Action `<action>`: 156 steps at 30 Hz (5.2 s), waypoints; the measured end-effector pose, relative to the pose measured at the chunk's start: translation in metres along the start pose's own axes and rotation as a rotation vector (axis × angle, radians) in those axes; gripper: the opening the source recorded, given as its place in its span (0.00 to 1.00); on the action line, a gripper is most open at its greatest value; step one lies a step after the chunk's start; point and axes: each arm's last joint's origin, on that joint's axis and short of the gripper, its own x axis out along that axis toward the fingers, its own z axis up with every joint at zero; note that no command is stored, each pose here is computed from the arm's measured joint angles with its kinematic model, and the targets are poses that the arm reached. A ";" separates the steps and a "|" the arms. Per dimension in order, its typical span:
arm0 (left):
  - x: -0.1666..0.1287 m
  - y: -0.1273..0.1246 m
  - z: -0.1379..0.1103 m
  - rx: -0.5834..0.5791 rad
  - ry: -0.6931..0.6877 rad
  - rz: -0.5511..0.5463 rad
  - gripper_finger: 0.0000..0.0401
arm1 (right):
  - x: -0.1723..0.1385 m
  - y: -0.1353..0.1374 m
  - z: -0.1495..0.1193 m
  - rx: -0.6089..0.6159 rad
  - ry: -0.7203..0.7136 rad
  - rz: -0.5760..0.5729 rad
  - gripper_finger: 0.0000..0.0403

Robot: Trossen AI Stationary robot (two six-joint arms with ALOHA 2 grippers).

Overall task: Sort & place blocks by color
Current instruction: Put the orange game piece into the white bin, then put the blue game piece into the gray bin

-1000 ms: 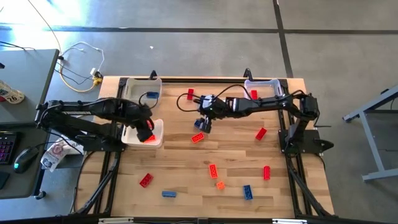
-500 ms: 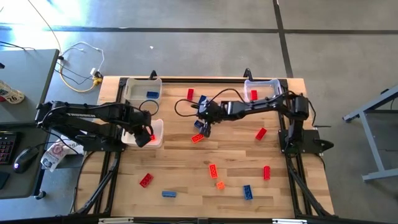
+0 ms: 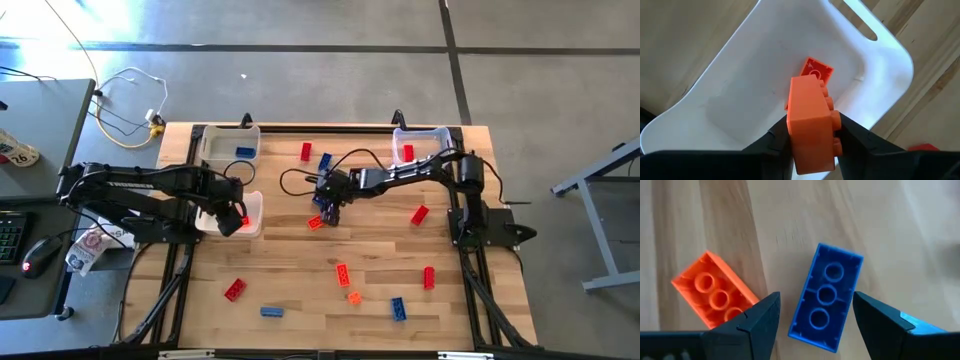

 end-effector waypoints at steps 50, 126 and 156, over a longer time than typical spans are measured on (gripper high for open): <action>-0.035 0.004 0.053 0.091 -0.429 -0.099 0.44 | -0.031 -0.014 0.009 -0.076 -0.021 0.010 0.28; -0.004 0.024 0.135 0.095 -0.660 -0.183 0.17 | -0.079 0.014 0.072 -0.452 -0.267 -0.387 0.51; 0.007 0.112 0.120 -0.273 -0.428 0.504 0.18 | -0.080 0.007 0.009 -0.302 0.360 -0.339 0.52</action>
